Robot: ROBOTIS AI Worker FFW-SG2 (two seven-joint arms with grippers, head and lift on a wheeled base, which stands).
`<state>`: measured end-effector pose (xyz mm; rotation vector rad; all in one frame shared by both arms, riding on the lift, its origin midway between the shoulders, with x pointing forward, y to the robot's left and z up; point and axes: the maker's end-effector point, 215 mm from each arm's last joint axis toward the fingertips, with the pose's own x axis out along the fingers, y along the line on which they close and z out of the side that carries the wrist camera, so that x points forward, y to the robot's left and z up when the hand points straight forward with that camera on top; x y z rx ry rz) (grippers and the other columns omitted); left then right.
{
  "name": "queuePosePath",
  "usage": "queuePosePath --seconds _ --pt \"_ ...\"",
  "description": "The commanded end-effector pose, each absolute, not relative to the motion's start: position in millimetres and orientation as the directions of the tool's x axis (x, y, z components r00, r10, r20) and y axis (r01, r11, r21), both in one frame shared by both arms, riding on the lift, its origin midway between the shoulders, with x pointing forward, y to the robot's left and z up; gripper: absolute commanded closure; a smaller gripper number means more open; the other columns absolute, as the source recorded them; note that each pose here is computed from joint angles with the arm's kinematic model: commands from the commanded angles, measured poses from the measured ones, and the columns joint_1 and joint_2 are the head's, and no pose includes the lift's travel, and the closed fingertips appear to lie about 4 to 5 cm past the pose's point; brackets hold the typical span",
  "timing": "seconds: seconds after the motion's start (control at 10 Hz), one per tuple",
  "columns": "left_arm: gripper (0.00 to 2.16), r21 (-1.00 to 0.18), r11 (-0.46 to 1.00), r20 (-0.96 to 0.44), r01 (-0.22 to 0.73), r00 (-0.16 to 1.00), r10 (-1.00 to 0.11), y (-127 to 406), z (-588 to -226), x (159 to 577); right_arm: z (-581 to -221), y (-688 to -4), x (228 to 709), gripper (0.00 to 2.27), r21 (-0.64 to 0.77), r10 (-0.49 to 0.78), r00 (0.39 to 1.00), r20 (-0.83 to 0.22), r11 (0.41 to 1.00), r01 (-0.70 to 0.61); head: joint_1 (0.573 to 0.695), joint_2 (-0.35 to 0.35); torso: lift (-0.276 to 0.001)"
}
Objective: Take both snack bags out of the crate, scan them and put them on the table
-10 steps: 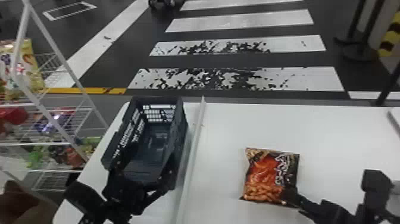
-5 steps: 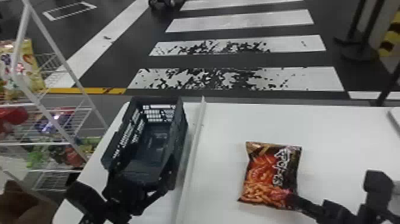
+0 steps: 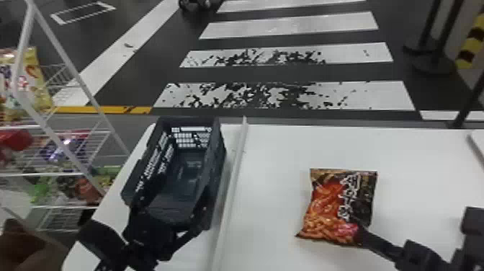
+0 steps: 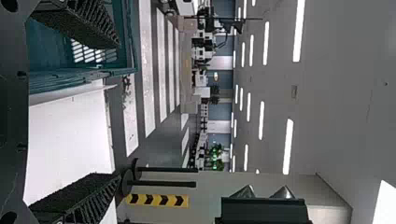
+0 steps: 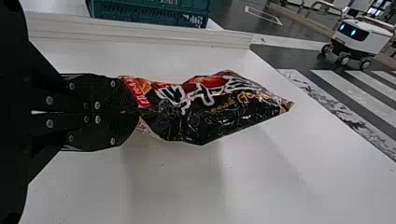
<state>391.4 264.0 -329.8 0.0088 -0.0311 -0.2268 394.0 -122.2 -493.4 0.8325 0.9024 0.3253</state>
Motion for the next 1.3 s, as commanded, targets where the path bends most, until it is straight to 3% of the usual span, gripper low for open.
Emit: queuePosePath --seconds 0.0,0.2,0.4,0.6,0.8,1.0,1.2 --pt "0.00 0.012 0.975 0.029 0.223 0.974 -0.223 265 -330 392 -482 -140 404 2.25 0.648 0.464 0.660 -0.591 0.761 0.045 0.695 0.212 -0.092" --pt "0.00 0.010 0.975 0.023 0.220 0.975 -0.220 266 -333 392 -466 -154 413 2.25 0.467 0.321 0.720 -0.616 0.884 0.004 0.695 0.175 -0.092" --pt "0.00 0.007 0.976 0.018 0.216 0.976 -0.216 267 -336 391 -452 -170 427 2.25 0.196 0.124 0.779 -0.614 0.981 -0.002 0.695 0.158 -0.092" --pt "0.00 0.005 0.977 0.014 0.215 0.977 -0.215 268 -338 391 -437 -167 433 2.25 -0.026 -0.004 0.820 -0.572 1.000 -0.013 0.695 0.131 -0.092" --pt "0.00 0.003 0.977 0.014 0.214 0.977 -0.214 269 -338 391 -416 -159 434 2.25 -0.242 -0.113 0.855 -0.506 0.970 -0.015 0.695 0.137 -0.092" --pt "0.00 0.001 0.977 0.011 0.212 0.977 -0.212 270 -340 392 -390 -152 433 2.25 -0.494 -0.224 0.897 -0.381 0.869 0.007 0.695 0.144 -0.092" --pt "0.00 0.000 0.978 0.013 0.210 0.978 -0.210 271 -340 393 -396 -133 435 2.25 -0.651 -0.229 0.925 -0.304 0.759 -0.026 0.695 0.160 -0.092"
